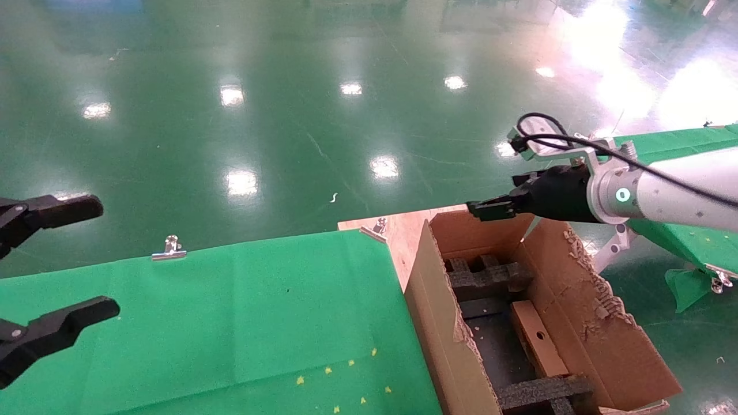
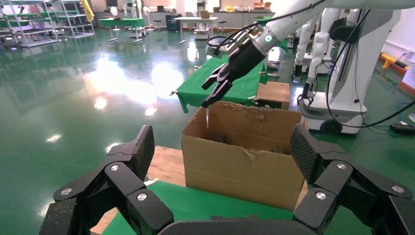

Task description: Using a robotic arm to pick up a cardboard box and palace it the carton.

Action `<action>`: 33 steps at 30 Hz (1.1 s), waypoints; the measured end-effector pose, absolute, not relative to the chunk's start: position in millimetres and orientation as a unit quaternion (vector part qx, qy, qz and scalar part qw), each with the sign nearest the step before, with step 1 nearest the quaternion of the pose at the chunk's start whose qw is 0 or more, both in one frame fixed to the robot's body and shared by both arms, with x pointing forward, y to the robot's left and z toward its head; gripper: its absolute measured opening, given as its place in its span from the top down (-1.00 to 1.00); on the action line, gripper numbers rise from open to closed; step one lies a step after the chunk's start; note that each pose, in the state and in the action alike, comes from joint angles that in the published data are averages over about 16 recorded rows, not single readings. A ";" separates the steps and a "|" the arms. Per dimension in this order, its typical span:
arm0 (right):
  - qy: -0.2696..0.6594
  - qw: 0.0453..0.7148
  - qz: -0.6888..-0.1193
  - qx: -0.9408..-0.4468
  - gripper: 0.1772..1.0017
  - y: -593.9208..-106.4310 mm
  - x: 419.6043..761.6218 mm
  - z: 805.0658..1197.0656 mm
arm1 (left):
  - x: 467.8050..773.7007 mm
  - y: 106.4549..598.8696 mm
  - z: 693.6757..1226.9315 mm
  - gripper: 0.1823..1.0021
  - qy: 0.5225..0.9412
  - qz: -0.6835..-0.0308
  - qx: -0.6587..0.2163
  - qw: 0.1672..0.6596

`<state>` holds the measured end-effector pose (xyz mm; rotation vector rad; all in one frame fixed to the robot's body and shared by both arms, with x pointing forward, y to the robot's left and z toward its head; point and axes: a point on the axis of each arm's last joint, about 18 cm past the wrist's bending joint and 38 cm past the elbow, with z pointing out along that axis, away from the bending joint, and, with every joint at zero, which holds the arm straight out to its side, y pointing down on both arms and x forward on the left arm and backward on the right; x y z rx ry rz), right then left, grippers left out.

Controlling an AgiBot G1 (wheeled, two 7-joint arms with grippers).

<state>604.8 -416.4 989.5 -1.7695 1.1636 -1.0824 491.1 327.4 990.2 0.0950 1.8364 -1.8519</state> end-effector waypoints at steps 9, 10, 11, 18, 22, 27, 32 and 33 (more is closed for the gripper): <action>0.418 0.389 -0.375 -0.730 -1.00 -392.4 600.3 978.1 | 491.1 327.4 990.2 -1.00 0.679 -0.685 0.035 0.263; 0.412 0.392 -0.369 -0.735 -1.00 -389.2 599.4 976.9 | 491.1 327.4 990.2 -1.00 0.679 -0.685 0.035 0.263; 0.406 0.395 -0.363 -0.740 -1.00 -385.9 598.4 975.7 | 491.1 327.4 990.2 -1.00 0.679 -0.685 0.035 0.263; 0.356 0.421 -0.321 -0.770 -1.00 -363.3 589.4 969.1 | 491.1 327.4 990.2 -1.00 0.679 -0.685 0.035 0.263; 0.322 0.439 -0.299 -0.783 -1.00 -350.8 582.6 967.0 | 491.1 327.4 990.2 -1.00 0.679 -0.685 0.035 0.263; 0.275 0.465 -0.274 -0.796 -1.00 -336.4 572.6 965.9 | 491.1 327.4 990.2 -1.00 0.679 -0.685 0.035 0.263; 0.222 0.494 -0.253 -0.802 -1.00 -323.5 560.8 966.8 | 491.1 327.4 990.2 -1.00 0.679 -0.685 0.035 0.263; 0.211 0.500 -0.249 -0.802 -1.00 -321.2 558.2 967.2 | 491.1 327.4 990.2 -1.00 0.679 -0.685 0.035 0.263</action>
